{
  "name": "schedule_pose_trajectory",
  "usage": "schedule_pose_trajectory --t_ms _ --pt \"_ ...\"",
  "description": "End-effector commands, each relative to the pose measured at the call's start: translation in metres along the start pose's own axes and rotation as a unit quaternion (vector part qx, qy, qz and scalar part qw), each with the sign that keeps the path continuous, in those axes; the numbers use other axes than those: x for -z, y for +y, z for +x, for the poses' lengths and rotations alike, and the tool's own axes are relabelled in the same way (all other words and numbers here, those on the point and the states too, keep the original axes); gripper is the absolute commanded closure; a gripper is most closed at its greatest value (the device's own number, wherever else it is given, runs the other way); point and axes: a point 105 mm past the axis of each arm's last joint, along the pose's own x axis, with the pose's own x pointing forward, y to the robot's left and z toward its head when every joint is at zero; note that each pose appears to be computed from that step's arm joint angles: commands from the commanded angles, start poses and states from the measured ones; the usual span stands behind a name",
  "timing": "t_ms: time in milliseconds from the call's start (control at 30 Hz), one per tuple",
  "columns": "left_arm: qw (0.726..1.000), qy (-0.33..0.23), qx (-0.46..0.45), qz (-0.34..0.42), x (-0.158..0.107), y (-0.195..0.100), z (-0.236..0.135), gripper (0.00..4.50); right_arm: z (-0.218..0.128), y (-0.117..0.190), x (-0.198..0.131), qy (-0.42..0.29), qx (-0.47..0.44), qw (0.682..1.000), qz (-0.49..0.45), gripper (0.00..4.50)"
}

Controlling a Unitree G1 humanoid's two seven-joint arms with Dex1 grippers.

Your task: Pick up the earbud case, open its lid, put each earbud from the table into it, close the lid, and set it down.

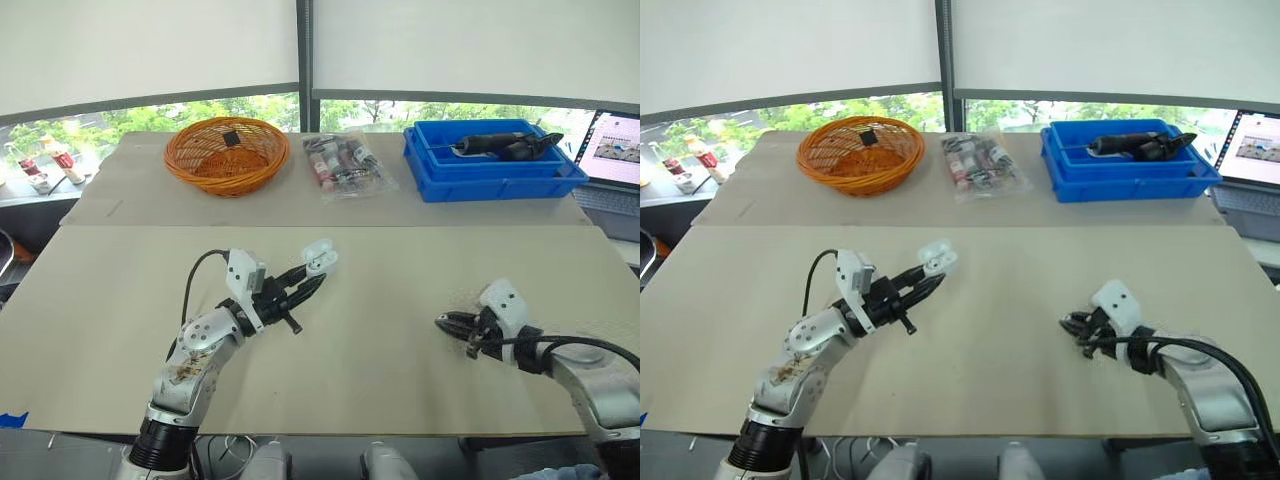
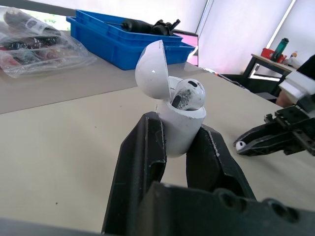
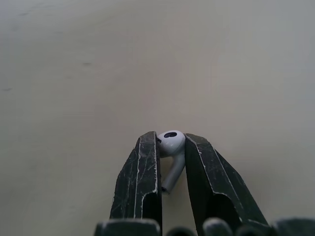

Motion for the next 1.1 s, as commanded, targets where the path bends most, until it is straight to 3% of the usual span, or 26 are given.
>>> schedule_pose_trajectory --t_ms 33,167,333,767,967,1033,1100 --pt "1.000 -0.023 0.007 0.013 -0.013 -0.007 0.000 3.94 -0.016 0.022 -0.019 0.034 -0.128 0.984 -0.119 4.17" --pt "1.000 -0.022 0.005 0.010 -0.012 -0.010 -0.002 3.94 -0.040 0.027 0.001 0.142 -0.245 0.932 -0.227 4.17" --pt "1.000 -0.020 -0.002 0.008 -0.011 -0.011 -0.004 3.94 -0.052 0.018 0.022 0.207 -0.299 0.890 -0.275 4.17" --pt "1.000 -0.016 -0.010 0.006 -0.012 -0.011 -0.008 3.94 -0.034 0.007 0.021 0.173 -0.279 0.899 -0.290 4.17" --pt "1.000 -0.013 -0.011 0.005 -0.010 -0.011 -0.008 3.94 -0.037 0.005 0.026 0.190 -0.290 0.894 -0.284 4.17" --pt "1.000 -0.013 -0.012 0.004 -0.010 -0.011 -0.008 3.94 -0.036 0.005 0.027 0.191 -0.290 0.893 -0.285 3.15" --pt "1.000 -0.013 -0.012 0.004 -0.010 -0.012 -0.009 3.94 -0.035 0.005 0.027 0.188 -0.287 0.892 -0.293 2.49"
